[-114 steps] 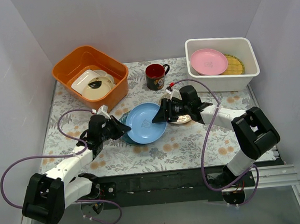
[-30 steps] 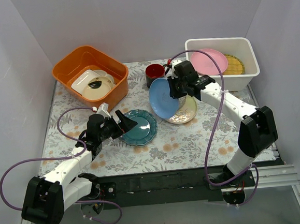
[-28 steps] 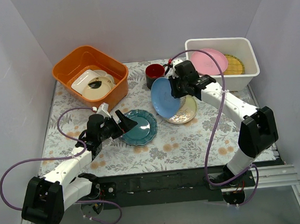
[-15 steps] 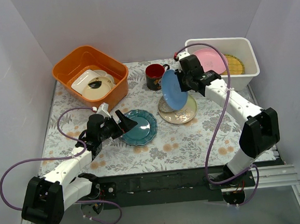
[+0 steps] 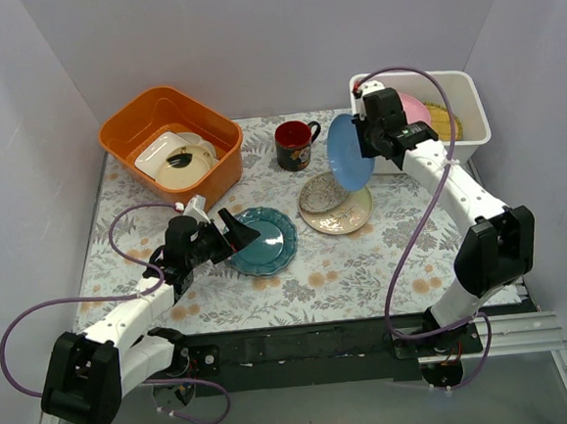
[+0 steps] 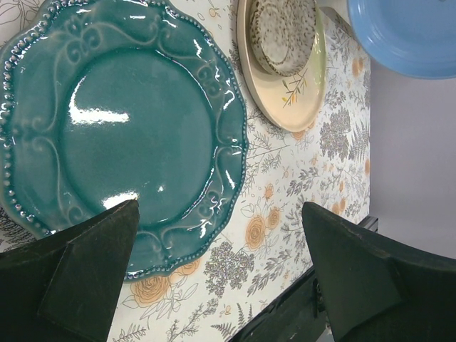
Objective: Place the plates into the plastic bin on the countertop
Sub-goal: Place the plate in the plastic bin.
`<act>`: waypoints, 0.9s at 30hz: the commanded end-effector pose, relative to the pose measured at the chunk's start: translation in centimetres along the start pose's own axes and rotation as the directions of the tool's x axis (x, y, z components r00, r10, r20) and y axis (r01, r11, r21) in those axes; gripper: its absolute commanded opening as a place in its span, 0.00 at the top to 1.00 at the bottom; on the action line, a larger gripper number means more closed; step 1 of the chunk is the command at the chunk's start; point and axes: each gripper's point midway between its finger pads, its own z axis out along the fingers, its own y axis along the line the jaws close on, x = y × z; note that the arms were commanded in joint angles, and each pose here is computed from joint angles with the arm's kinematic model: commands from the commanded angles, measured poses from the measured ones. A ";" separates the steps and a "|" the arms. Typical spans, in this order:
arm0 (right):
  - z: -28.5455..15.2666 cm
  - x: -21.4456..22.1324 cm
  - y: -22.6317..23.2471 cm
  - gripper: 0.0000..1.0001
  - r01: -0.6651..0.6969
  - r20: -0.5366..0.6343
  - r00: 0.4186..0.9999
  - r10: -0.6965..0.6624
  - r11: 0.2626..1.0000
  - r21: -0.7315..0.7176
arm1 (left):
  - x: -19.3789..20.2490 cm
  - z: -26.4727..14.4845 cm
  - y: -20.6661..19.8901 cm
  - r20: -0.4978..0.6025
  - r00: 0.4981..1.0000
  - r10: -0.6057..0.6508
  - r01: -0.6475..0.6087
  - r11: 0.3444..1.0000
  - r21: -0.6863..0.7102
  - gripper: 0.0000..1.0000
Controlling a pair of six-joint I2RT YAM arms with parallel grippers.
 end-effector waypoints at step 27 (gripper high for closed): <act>-2.0 -6.2 -10.9 0.99 -0.426 0.133 0.807 0.576 0.723 -0.544 | -0.7 0.4 -0.8 0.000 0.999 0.032 -0.032 0.999 0.014 0.02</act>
